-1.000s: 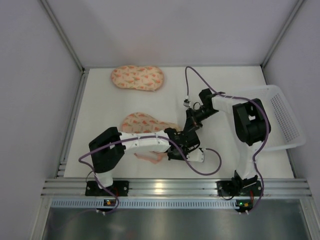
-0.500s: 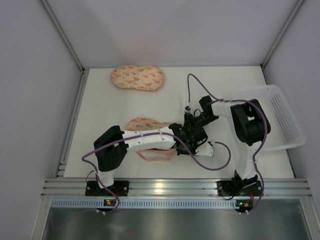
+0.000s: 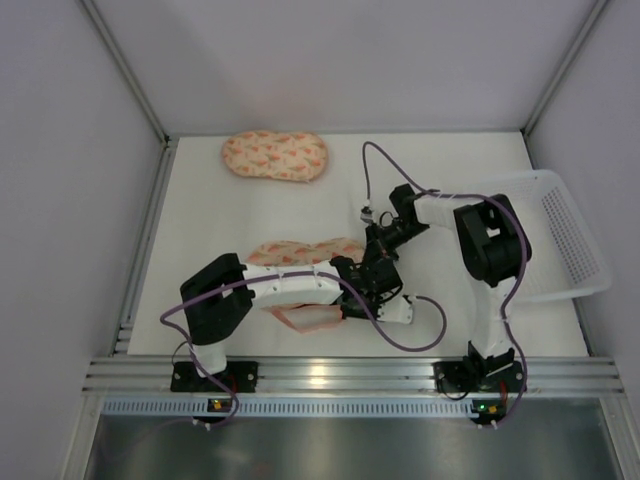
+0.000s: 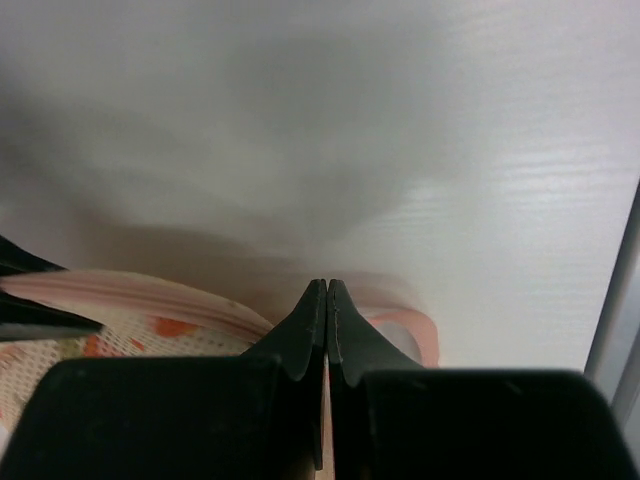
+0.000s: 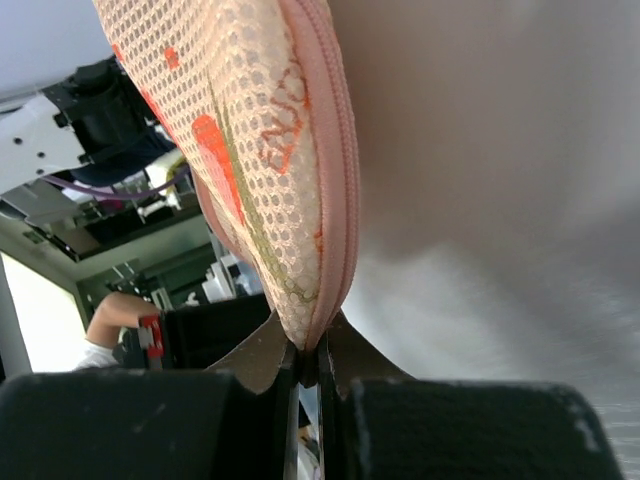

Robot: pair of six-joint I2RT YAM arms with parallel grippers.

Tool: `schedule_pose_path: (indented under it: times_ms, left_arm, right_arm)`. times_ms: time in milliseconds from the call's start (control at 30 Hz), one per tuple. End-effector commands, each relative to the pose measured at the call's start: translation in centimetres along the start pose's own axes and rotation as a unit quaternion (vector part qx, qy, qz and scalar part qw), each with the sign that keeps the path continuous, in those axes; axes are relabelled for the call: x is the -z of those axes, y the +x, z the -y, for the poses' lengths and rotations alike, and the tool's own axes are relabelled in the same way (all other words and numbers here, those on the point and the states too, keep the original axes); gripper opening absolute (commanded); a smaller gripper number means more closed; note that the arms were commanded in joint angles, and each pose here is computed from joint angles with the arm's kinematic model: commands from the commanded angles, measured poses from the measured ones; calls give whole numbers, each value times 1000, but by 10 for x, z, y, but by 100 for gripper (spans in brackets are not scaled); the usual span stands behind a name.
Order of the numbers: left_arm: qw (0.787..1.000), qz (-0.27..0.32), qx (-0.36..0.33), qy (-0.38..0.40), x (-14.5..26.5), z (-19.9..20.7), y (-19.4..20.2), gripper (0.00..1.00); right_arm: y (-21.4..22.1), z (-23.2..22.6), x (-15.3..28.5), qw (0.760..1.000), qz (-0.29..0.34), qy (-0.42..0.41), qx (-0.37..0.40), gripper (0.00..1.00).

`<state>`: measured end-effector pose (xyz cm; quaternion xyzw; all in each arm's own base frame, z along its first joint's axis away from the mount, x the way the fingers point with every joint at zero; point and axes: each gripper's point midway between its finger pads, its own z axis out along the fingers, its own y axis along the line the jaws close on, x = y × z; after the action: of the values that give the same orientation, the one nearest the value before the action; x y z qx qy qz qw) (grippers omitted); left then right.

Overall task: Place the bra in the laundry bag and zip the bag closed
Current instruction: Zip the zipper on the laundry bag.

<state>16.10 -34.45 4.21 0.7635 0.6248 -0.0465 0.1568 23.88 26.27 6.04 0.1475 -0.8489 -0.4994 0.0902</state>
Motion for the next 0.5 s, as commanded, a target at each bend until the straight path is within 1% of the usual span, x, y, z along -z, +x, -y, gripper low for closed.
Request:
schedule_pose_path:
  times_ms: [0,167,333,367,433,467]
  left_arm:
    - [999,18,7,26,18,21,9,0]
    - [999,18,15,42,23,37,25,0]
    - [998,1,19,58,24,57,53,0]
    - [998,3,22,57,26,58,54,0]
    - [998,8,32,63,27,63,54,0]
    - [997,9,35,63,27,63,54,0]
  right_arm:
    - [-15,3,11,999,6,11,34,0]
    - [-30,15,16,998,2,34,53,0]
    - [-46,15,24,996,11,54,76,0]
    - [-49,13,24,995,12,53,78,0]
    - [-56,6,27,995,21,49,82,4]
    - [-59,2,30,995,28,50,88,9]
